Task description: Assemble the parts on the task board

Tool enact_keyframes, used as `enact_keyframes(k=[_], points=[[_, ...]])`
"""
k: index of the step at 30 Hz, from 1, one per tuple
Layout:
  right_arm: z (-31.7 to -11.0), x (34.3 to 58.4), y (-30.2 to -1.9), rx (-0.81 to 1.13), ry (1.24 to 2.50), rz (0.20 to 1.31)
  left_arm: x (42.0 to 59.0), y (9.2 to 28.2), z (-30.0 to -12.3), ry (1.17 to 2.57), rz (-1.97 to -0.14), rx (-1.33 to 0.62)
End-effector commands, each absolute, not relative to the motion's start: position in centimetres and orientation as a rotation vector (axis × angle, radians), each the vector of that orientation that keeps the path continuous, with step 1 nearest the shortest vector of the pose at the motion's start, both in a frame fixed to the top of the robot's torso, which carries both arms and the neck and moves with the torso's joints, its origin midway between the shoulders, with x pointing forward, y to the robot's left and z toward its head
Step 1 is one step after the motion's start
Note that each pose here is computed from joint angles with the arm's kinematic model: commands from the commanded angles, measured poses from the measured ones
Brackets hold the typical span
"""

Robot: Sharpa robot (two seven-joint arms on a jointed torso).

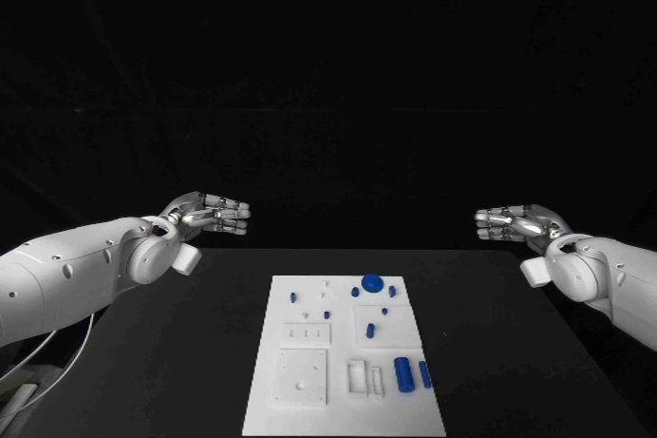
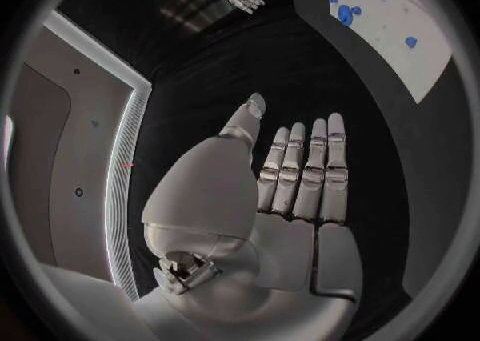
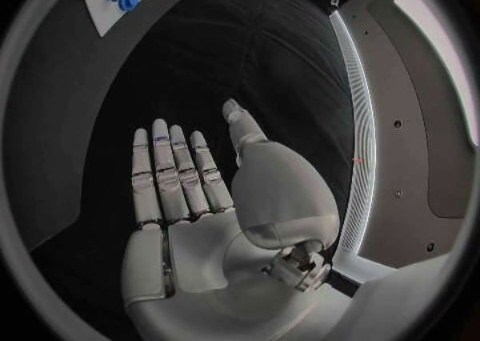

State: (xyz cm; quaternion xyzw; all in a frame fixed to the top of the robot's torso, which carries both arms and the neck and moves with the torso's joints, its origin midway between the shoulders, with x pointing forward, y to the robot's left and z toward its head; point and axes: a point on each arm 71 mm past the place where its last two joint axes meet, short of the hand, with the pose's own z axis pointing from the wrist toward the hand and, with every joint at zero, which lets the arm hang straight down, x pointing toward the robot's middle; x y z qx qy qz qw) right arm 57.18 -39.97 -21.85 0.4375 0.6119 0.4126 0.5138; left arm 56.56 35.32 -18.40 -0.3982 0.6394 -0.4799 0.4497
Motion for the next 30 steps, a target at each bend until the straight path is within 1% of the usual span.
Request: enact_keyframes(k=[1,9,13,23,30], points=[[-21.7,57.3,-39.0,1.036,1.471,1.039,56.8,34.4,-18.2,1.575,-1.22,-0.975],[-21.7,57.5,-36.5,1.016,1.494,1.096,57.2,31.6,-18.2,1.581,-1.267,-0.953],[-21.7,57.5,-35.9,1.01,1.499,1.108,57.3,30.8,-18.2,1.582,-1.279,-0.946],[-21.7,57.6,-36.0,1.011,1.492,1.102,57.4,31.2,-18.2,1.56,-1.268,-0.954],[-21.7,57.6,-35.5,1.007,1.497,1.114,57.5,30.8,-18.2,1.562,-1.278,-0.952]])
